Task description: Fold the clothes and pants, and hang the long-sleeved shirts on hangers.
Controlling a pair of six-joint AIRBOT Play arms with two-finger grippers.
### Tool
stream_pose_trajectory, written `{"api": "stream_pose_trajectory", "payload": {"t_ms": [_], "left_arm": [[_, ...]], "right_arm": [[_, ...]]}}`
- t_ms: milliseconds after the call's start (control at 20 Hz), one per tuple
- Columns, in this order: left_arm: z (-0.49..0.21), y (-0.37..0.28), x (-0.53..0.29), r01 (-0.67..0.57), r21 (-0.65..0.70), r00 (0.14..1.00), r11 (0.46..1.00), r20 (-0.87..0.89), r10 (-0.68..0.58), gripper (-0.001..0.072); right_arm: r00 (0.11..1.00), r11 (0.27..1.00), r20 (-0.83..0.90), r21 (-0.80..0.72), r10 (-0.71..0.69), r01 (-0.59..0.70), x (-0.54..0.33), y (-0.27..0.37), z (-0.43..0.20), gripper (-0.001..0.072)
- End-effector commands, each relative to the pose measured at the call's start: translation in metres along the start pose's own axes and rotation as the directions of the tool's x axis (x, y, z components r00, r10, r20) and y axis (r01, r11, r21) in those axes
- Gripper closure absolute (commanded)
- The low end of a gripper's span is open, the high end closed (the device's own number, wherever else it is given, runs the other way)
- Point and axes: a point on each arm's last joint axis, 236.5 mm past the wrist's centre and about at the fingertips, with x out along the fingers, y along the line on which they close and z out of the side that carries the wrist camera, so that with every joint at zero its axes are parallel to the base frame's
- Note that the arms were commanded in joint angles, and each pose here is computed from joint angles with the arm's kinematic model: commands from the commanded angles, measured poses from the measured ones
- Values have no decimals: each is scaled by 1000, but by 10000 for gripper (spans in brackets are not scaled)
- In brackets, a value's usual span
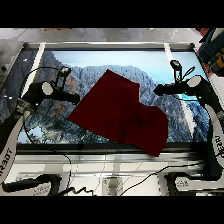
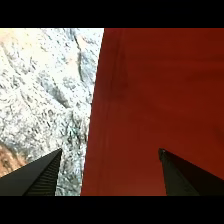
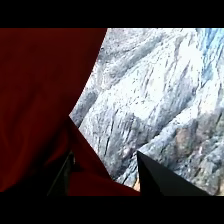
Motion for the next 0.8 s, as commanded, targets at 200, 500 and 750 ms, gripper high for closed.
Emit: {"api": "stream_pose_trajectory", "payload": {"t_ms": [200, 500, 750], "left_arm": [[0, 0, 0, -1, 0, 1000, 1000, 2, 1, 4], [-1, 0, 4, 0, -1, 1000, 1000, -2, 0, 4], [-6, -2, 5, 9, -1, 1000, 1000, -26, -9, 4]], "right_arm": [[935, 992, -333, -4, 119, -128, -16, 26, -79, 348], [898, 978, -386, 74, 210, -197, -93, 39, -100, 694], [930, 973, -352, 228, 110, -29, -153, 2, -183, 695]]}}
